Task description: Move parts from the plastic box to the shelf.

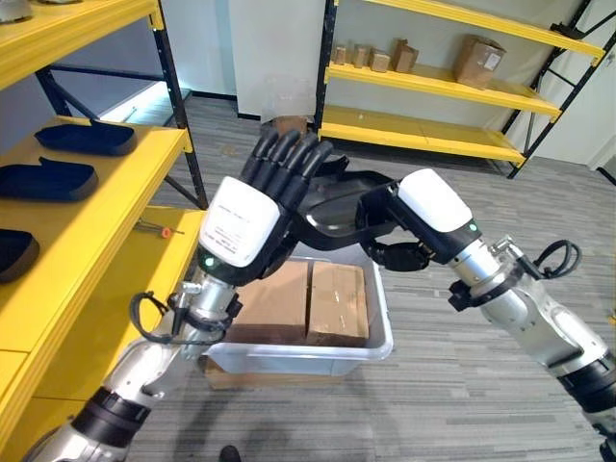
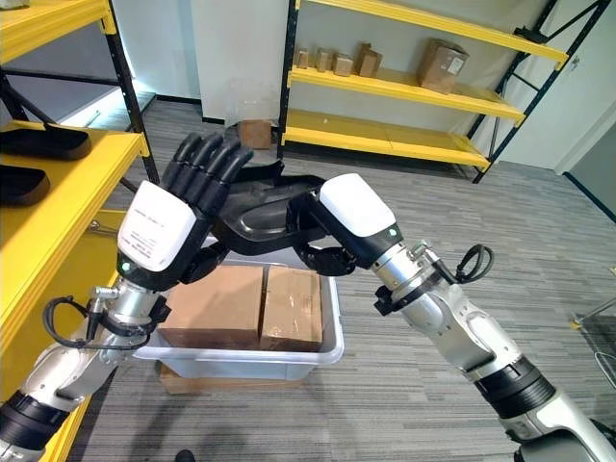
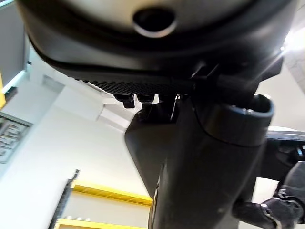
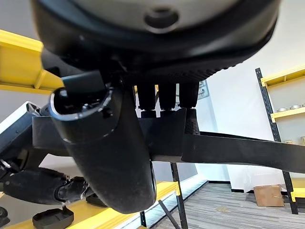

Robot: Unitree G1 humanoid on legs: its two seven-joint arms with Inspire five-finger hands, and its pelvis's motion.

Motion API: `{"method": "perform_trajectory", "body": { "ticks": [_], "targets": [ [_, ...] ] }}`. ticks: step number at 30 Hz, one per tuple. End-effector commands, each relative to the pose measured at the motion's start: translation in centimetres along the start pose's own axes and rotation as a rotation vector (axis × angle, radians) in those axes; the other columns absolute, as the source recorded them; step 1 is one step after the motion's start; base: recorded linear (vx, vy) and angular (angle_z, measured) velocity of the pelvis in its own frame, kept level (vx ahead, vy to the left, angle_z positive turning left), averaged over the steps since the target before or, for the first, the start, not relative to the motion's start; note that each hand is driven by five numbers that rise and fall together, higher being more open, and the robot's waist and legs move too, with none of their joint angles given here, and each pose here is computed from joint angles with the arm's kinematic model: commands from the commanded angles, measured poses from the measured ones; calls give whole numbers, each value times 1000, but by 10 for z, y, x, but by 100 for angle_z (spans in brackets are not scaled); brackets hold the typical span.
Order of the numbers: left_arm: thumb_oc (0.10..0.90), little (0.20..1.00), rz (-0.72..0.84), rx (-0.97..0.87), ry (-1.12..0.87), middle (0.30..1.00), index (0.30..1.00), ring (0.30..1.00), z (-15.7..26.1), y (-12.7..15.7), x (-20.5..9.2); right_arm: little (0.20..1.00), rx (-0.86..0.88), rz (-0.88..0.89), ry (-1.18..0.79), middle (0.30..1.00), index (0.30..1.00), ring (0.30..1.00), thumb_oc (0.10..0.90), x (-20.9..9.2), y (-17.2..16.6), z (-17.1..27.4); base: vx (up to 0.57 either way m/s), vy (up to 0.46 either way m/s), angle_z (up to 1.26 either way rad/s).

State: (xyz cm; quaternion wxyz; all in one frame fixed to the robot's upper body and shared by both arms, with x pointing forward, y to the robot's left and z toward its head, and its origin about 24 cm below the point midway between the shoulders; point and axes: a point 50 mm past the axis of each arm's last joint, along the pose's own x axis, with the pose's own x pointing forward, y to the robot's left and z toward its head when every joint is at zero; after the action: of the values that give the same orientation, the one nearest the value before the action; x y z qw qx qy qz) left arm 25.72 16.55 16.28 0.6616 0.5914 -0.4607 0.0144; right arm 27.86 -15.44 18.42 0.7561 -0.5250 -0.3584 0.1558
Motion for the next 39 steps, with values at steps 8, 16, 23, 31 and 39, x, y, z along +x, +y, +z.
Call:
{"method": "perform_trajectory", "body": {
  "ticks": [8, 16, 23, 31, 39],
  "targets": [
    [900, 1000, 89, 46, -208, 1000, 1000, 1000, 13, 14, 42, 300, -66, -278, -171, 300, 300, 300, 400, 32, -54, 21, 2, 0, 0],
    [400, 300, 61, 29, -252, 300, 300, 300, 20, 9, 46, 300, -72, -283, -174, 300, 300, 300, 400, 32, -55, 22, 2, 0, 0],
    [400, 300, 55, 23, -214, 300, 300, 300, 16, 5, 47, 300, -72, -301, -154, 300, 300, 300, 400, 31, -55, 19, 0, 0, 0],
    [400, 300, 56, 42, -146, 300, 300, 300, 4, 5, 42, 300, -66, -306, -136, 300, 300, 300, 400, 29, -55, 17, 0, 0, 0],
    [400, 300, 78, 65, -97, 300, 300, 300, -4, 9, 38, 300, -58, -320, -115, 300, 300, 300, 400, 25, -55, 14, 0, 0, 0]
  ]
}}
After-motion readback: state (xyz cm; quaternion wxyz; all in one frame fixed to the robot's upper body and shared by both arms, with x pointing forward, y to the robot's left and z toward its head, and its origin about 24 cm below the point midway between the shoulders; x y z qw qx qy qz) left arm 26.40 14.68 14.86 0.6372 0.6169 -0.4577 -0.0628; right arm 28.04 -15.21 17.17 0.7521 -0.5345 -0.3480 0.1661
